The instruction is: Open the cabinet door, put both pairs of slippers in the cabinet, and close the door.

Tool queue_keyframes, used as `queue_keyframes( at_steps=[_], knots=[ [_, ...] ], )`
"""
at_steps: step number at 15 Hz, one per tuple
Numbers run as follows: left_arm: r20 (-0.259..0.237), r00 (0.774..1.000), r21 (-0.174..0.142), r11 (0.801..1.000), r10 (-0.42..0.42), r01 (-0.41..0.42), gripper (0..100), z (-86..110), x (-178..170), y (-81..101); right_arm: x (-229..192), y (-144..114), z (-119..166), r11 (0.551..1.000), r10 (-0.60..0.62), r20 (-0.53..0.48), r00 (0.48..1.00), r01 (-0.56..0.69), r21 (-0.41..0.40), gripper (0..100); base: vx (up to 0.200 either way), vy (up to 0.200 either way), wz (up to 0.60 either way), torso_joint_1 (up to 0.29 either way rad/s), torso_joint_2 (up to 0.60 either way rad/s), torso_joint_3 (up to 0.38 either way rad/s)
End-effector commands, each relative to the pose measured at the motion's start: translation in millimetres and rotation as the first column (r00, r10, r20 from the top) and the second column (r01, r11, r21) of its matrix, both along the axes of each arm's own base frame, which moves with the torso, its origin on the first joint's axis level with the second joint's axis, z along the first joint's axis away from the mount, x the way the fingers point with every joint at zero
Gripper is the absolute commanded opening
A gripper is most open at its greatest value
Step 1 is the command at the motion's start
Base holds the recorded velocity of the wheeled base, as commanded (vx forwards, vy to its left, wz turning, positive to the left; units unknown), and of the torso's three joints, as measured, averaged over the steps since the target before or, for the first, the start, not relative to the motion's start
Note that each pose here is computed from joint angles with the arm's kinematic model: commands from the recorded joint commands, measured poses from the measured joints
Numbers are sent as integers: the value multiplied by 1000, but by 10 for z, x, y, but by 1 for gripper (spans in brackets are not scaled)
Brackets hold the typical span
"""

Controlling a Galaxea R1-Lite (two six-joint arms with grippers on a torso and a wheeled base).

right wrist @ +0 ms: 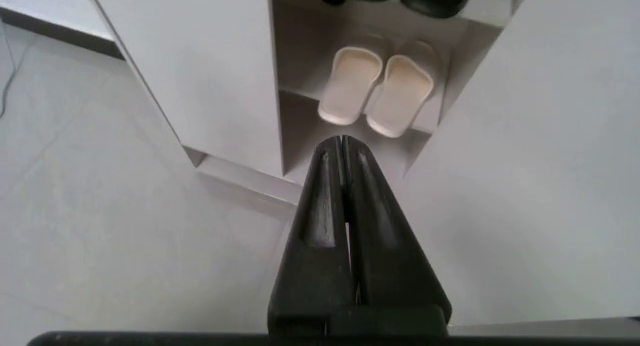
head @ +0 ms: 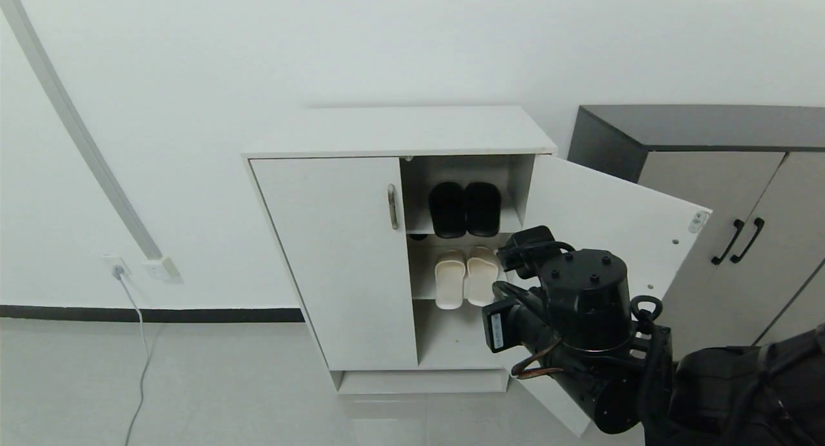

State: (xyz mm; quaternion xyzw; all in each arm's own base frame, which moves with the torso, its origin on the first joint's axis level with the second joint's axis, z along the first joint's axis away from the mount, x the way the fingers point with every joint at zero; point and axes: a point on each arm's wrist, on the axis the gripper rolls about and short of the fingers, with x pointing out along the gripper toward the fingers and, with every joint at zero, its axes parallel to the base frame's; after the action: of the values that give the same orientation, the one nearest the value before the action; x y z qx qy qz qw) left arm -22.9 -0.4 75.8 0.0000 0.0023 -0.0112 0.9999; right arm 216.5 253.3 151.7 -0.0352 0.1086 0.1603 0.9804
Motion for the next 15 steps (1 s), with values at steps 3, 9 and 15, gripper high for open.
queue_keyframes(
  at_steps=[3,9,15],
  knots=[
    [0,1000,0,1000,-1,1,0,0,0,0,-5,-1,-27,1000,2,-6,1000,-2,-7,0,0,0,0,181,-496,-320],
    [0,1000,0,1000,1,-1,0,0,0,0,1,7,-55,1000,2,-11,1000,-2,-13,0,0,0,0,209,-520,-317],
    [0,1000,0,1000,-1,1,0,0,0,0,51,-37,-46,1000,-17,-8,1000,17,-12,0,0,0,0,250,-575,-329]
  ],
)
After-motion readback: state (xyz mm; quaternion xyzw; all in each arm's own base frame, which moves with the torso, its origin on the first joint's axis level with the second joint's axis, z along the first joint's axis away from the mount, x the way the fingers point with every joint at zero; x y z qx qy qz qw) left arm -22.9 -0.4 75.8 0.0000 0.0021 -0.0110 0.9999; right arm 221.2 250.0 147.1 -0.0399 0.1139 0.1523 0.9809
